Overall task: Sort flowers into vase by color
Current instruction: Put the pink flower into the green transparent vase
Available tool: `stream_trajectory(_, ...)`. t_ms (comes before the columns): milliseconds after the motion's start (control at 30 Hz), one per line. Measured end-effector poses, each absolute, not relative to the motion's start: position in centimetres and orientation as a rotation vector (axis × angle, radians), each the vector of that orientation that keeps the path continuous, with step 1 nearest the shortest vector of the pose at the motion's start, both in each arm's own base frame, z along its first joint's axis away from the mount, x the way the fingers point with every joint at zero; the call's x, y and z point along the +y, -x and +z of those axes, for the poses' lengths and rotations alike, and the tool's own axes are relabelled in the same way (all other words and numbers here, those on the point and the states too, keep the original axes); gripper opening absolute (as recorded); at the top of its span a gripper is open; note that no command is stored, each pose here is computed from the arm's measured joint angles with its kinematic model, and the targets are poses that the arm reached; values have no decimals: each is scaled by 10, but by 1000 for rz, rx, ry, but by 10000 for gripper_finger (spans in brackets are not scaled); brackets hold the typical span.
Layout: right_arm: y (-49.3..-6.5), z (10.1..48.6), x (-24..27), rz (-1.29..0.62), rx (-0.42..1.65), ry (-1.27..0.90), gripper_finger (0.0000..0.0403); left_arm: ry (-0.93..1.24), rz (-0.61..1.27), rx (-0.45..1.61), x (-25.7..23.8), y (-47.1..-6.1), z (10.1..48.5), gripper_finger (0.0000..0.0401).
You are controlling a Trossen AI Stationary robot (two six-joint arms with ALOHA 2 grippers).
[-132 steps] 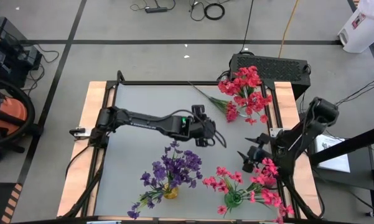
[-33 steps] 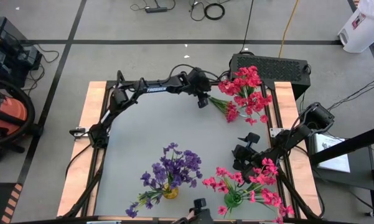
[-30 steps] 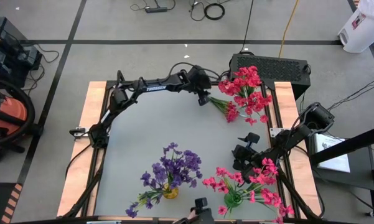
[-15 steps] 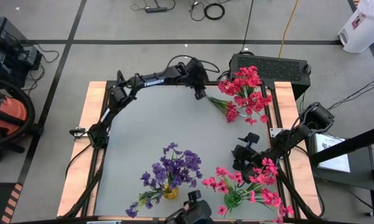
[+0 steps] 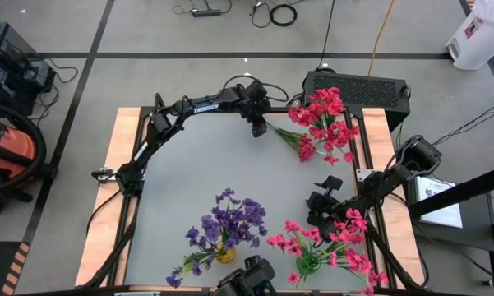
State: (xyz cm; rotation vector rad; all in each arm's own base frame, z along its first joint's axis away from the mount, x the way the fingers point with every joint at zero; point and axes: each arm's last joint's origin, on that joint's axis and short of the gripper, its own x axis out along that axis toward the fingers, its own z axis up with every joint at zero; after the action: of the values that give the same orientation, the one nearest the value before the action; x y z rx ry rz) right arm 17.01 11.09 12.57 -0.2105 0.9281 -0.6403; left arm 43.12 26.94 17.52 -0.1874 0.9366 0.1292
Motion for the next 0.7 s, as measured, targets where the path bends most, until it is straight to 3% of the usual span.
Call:
stream_trajectory(333, -172, 125, 113, -616, 934, 193, 334, 242, -16, 818, 274, -439, 161, 155)
stream_trajectory(700, -172, 125, 113, -602, 959, 184, 334, 326, 26, 817, 275, -439, 161, 155)
